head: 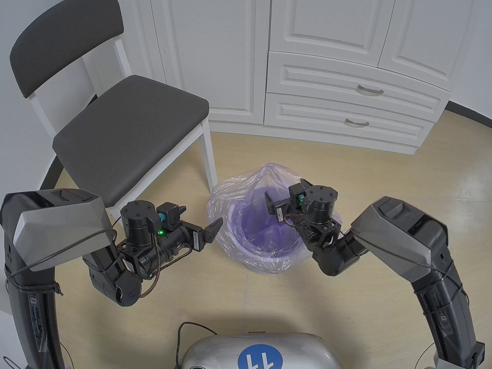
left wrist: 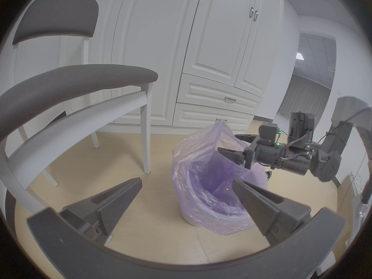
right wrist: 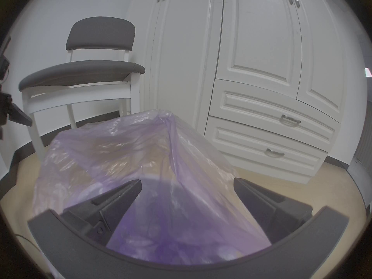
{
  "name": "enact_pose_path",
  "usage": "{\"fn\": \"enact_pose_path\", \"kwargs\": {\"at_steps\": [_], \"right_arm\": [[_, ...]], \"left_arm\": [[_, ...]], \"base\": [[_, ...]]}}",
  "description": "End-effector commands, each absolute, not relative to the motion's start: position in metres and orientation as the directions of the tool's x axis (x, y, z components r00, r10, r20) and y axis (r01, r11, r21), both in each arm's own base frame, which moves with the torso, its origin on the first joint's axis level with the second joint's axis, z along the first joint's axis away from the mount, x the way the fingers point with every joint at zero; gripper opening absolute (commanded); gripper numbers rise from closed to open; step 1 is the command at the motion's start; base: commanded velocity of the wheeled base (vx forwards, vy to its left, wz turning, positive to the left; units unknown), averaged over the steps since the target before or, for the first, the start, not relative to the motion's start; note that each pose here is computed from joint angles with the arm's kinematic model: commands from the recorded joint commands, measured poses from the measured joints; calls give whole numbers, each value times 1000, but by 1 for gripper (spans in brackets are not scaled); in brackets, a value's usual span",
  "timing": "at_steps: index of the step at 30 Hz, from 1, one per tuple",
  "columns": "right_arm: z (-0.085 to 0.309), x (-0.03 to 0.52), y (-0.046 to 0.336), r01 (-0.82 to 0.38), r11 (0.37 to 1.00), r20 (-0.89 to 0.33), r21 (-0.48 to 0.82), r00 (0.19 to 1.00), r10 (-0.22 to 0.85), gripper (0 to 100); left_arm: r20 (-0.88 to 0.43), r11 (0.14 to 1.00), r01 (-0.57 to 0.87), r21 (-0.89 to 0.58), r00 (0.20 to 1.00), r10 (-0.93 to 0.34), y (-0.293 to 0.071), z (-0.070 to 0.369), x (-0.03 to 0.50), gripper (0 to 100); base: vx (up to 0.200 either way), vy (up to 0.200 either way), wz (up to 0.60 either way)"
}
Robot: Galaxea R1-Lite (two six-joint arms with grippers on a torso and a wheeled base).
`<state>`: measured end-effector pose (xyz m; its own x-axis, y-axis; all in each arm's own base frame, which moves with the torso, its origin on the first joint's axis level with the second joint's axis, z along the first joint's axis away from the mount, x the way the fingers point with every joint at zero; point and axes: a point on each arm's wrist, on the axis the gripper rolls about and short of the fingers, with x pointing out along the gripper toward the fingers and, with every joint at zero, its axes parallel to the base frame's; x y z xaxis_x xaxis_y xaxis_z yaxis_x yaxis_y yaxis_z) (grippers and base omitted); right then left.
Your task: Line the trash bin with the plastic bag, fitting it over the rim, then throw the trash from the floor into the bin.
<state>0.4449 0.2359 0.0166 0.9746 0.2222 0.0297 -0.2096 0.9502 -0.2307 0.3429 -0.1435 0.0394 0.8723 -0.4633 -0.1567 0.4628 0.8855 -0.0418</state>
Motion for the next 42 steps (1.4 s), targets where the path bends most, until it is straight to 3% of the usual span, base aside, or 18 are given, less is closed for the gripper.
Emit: {"fn": "enact_pose_path", "kwargs": {"at_steps": [1, 7, 16, 29, 33, 42], "right_arm": [[67, 380, 200, -209, 958, -13, -197, 978, 210, 100], [56, 370, 177, -153, 982, -58, -109, 987, 147, 100], [36, 396, 158, -97, 990, -194, -106, 978, 75, 100], [-2, 439, 151, -38, 997, -180, -69, 983, 25, 100], [-5, 454, 148, -15, 1000, -148, -21, 989, 12, 100], [-2, 484, 150, 31, 993, -40, 111, 999, -26, 100]], "left_arm": [[-188, 871, 489, -46, 852, -488, -156, 24, 340, 100], [-215, 858, 511, -48, 833, -509, -173, 24, 342, 100], [-270, 892, 452, -31, 855, -443, -194, 17, 384, 100], [-251, 946, 323, -10, 916, -315, -206, 7, 447, 100], [-209, 973, 231, 1, 951, -226, -207, -2, 468, 100], [-150, 982, 178, -58, 971, -184, -210, -5, 485, 100]], "base": [[0, 0, 0], [0, 0, 0], [0, 0, 0], [0, 0, 0], [0, 0, 0], [0, 0, 0]]}}
